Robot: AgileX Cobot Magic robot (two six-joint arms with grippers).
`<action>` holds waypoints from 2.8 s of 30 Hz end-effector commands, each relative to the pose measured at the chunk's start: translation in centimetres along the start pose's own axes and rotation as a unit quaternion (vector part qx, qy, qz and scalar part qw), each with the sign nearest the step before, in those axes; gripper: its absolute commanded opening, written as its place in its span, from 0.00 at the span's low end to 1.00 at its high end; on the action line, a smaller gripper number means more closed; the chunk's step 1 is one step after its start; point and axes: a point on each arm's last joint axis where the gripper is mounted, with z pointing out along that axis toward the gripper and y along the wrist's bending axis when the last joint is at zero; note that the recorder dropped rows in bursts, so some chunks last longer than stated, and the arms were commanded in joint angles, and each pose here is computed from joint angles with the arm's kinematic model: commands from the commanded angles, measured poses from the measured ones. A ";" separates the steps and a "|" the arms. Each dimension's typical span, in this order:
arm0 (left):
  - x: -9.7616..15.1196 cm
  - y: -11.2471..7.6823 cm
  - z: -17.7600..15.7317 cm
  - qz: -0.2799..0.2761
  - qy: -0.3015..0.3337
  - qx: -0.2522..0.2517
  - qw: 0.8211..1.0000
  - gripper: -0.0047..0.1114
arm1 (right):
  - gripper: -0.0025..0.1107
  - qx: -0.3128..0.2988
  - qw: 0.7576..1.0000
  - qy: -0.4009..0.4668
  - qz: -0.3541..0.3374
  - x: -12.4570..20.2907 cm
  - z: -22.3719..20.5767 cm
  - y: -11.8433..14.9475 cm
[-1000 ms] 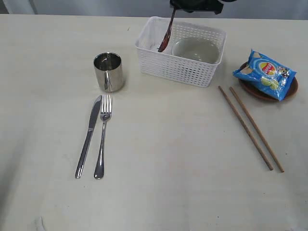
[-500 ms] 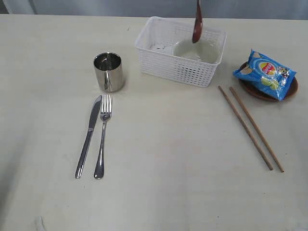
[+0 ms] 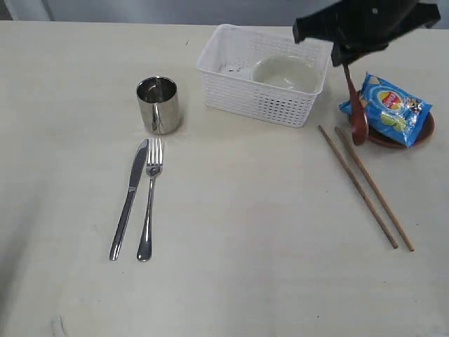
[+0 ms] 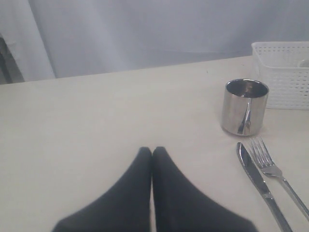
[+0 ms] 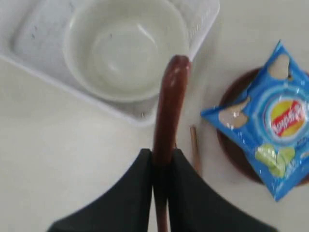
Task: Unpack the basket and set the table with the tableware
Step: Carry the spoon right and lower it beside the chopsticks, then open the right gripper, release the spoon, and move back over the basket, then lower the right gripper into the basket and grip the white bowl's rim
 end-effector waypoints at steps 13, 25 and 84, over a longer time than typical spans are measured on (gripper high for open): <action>0.0 0.0 0.0 0.001 -0.004 -0.002 1.000 0.04 | 0.02 -0.001 0.994 0.097 -0.053 9.4 5.4 -0.6; 0.0 0.0 0.0 0.001 -0.004 -0.002 1.000 0.04 | 0.02 0.000 0.986 0.151 -0.075 9.9 10.1 0.0; 0.0 0.0 0.0 -0.003 -0.004 -0.001 1.000 0.04 | 0.48 -0.029 0.998 0.061 -0.014 -9.2 12.1 9.3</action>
